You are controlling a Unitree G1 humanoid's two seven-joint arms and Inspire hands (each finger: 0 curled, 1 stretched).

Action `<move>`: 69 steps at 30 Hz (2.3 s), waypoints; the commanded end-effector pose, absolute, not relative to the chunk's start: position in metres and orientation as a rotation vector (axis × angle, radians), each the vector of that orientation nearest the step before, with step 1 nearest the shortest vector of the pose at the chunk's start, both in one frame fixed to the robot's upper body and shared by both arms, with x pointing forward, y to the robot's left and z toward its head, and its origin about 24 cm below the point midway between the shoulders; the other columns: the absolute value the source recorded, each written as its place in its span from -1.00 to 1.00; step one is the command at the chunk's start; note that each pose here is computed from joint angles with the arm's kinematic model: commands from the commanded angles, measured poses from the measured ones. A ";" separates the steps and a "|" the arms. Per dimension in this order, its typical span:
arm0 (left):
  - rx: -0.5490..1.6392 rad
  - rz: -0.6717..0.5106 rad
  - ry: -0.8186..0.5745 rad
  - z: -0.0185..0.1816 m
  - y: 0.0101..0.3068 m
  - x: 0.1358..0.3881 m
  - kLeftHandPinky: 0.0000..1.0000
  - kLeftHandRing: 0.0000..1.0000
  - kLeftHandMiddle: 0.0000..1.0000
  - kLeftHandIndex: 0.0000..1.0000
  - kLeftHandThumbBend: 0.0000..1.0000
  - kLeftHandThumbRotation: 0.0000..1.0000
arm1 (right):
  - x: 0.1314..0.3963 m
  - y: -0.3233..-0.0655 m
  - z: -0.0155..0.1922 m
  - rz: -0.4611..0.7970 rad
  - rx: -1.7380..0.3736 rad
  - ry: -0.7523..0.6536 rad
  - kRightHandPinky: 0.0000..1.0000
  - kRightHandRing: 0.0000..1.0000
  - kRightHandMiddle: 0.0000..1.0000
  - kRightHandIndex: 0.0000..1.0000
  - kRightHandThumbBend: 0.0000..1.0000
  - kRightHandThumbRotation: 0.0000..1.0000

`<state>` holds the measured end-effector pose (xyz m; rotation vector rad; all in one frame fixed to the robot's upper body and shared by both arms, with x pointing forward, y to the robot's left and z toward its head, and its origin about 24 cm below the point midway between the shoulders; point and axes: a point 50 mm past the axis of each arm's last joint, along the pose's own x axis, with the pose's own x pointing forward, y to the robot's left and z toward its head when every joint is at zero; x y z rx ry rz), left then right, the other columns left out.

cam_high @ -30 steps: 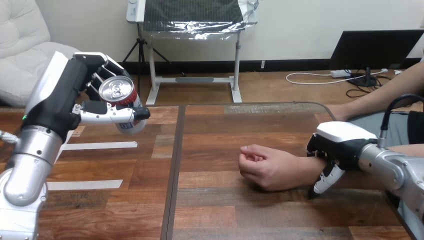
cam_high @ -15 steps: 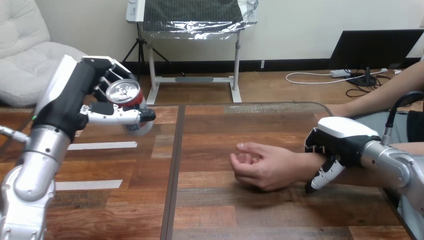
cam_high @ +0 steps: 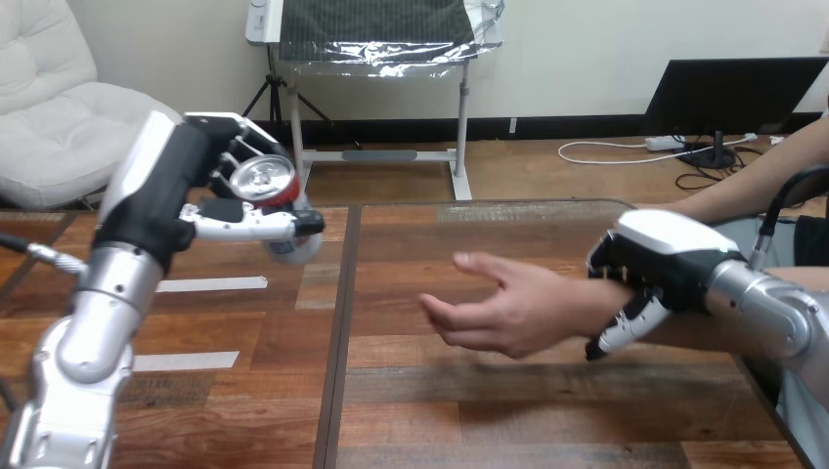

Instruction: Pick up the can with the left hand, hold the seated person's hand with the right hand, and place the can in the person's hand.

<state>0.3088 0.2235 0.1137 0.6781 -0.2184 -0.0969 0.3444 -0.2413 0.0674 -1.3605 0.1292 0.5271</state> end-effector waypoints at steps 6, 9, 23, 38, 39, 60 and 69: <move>0.638 -0.090 -0.329 0.138 0.206 0.329 -0.46 -0.35 -0.23 -0.18 0.40 -1.00 | 0.343 -0.238 0.068 0.513 -1.294 0.125 -0.36 -0.31 -0.23 -0.24 0.56 -0.61; 0.634 -0.097 -0.325 0.137 0.203 0.331 -0.46 -0.34 -0.23 -0.18 0.39 -1.00 | 0.343 -0.237 0.071 0.510 -1.296 0.110 -0.37 -0.31 -0.23 -0.23 0.56 -0.61; 0.610 -0.121 -0.289 0.131 0.188 0.343 -0.43 -0.30 -0.20 -0.17 0.36 -1.00 | 0.345 -0.231 0.080 0.514 -1.275 0.065 -0.36 -0.30 -0.22 -0.22 0.58 -0.61; 0.566 -0.155 -0.255 0.122 0.169 0.354 -0.40 -0.28 -0.19 -0.15 0.39 -1.00 | 0.346 -0.220 0.087 0.538 -1.265 0.038 -0.36 -0.31 -0.23 -0.24 0.58 -0.59; 0.566 -0.157 -0.255 0.122 0.168 0.355 -0.40 -0.28 -0.19 -0.15 0.39 -1.00 | 0.346 -0.220 0.087 0.539 -1.266 0.038 -0.35 -0.31 -0.22 -0.23 0.58 -0.59; 0.486 -0.228 -0.211 0.106 0.131 0.365 -0.35 -0.24 -0.16 -0.13 0.40 -1.00 | 0.346 -0.206 0.091 0.552 -1.245 0.016 -0.33 -0.26 -0.17 -0.20 0.61 -0.58; 0.453 -0.273 -0.202 0.099 0.115 0.367 -0.36 -0.25 -0.17 -0.14 0.40 -1.00 | 0.346 -0.204 0.091 0.556 -1.235 0.016 -0.32 -0.26 -0.18 -0.21 0.61 -0.57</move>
